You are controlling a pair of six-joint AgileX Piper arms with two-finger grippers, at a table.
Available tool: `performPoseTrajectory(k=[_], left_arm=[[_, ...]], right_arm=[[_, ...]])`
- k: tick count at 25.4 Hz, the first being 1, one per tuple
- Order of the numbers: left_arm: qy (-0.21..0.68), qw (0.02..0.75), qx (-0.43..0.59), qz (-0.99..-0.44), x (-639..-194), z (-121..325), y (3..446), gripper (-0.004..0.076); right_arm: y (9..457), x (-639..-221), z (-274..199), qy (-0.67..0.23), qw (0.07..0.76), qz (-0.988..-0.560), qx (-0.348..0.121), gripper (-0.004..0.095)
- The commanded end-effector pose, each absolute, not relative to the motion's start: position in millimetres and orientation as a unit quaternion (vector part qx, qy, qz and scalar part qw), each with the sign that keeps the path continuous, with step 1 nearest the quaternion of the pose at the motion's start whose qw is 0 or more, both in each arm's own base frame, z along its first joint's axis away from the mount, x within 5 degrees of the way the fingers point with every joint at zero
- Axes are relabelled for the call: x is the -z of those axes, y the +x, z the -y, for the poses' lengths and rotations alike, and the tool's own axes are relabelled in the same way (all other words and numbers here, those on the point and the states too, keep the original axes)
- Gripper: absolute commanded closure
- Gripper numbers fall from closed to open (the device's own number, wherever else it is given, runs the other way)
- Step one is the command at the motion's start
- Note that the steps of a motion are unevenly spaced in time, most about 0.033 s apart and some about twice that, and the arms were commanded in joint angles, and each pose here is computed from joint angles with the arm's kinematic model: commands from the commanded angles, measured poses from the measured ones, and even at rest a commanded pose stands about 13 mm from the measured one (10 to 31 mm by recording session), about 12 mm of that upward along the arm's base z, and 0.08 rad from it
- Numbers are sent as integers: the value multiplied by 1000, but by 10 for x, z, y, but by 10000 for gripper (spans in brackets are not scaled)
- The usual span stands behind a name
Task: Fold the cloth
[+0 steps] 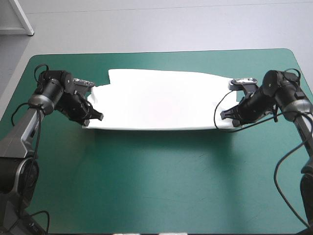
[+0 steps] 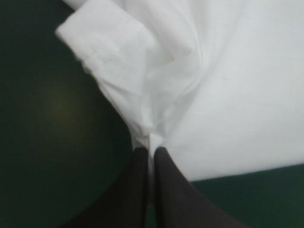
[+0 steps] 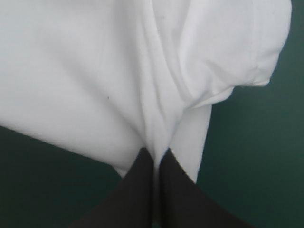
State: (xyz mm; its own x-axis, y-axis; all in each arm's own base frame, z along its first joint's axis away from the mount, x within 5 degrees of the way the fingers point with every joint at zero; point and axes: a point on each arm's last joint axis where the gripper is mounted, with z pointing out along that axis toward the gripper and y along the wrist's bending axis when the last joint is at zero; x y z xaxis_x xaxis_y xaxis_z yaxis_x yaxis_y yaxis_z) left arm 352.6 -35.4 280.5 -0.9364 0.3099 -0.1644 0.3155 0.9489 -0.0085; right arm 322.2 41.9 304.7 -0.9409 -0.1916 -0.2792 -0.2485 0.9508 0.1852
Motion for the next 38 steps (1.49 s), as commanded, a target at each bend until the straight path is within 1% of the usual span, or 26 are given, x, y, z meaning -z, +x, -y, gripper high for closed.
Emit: performPoseTrajectory(k=[1,8,11,13,15,17,18,19,20,21,23,24,26,27,30,31,32,33,36,38], left_arm=[[151,93,13,-984,-2982,319,3124,705],[153,68,-1,-986,-2881,241,2562,705],[148,59,-8,-987,-2823,214,2437,703],[149,52,-8,-987,-2783,212,2407,685],[148,49,-3,-988,-2768,220,2404,659],[146,49,1,-988,-2768,226,2403,631],[146,49,2,-988,-2768,228,2403,616],[146,48,3,-988,-2768,229,2401,554],[146,47,3,-988,-2768,229,2399,509],[145,46,3,-988,-2768,229,2397,383],[141,49,3,-989,-2768,230,2404,248],[141,57,2,-988,-2770,231,2417,183],[140,79,3,-987,-2780,238,2458,106],[138,93,7,-986,-2790,248,2483,89],[128,145,25,-981,-2818,291,2571,90],[121,181,39,-975,-2892,320,2628,90],[120,199,39,-972,-2951,323,2657,90],[121,230,35,-965,-3125,322,2695,90],[129,280,13,-951,-3556,283,2657,90],[131,306,-20,-943,-3852,214,2481,90]], right_arm=[[2859,-3149,-399,-119,145,-976,-108,924],[2298,-2824,-405,-124,94,-979,-134,924],[2136,-2705,-420,-130,83,-977,-149,869],[2044,-2648,-432,-127,78,-976,-160,752],[1982,-2617,-444,-121,80,-975,-170,588],[1954,-2629,-442,-118,98,-974,-169,405],[1950,-2649,-439,-117,112,-973,-167,341],[1954,-2697,-432,-115,141,-970,-162,230],[1963,-2720,-429,-114,154,-968,-160,208],[1989,-2766,-420,-109,190,-964,-154,204],[2018,-2808,-410,-101,219,-959,-148,206],[2029,-2831,-408,-100,227,-958,-147,206],[2055,-2894,-404,-103,238,-955,-143,206],[2069,-2936,-400,-104,244,-954,-139,206],[2101,-3085,-389,-107,261,-951,-130,206],[2121,-3220,-380,-105,274,-948,-125,206],[2128,-3274,-377,-103,278,-947,-124,206],[2133,-3421,-373,-104,289,-944,-121,206],[2115,-3633,-362,-101,303,-941,-116,206],[2067,-3700,-360,-103,313,-937,-116,206]])
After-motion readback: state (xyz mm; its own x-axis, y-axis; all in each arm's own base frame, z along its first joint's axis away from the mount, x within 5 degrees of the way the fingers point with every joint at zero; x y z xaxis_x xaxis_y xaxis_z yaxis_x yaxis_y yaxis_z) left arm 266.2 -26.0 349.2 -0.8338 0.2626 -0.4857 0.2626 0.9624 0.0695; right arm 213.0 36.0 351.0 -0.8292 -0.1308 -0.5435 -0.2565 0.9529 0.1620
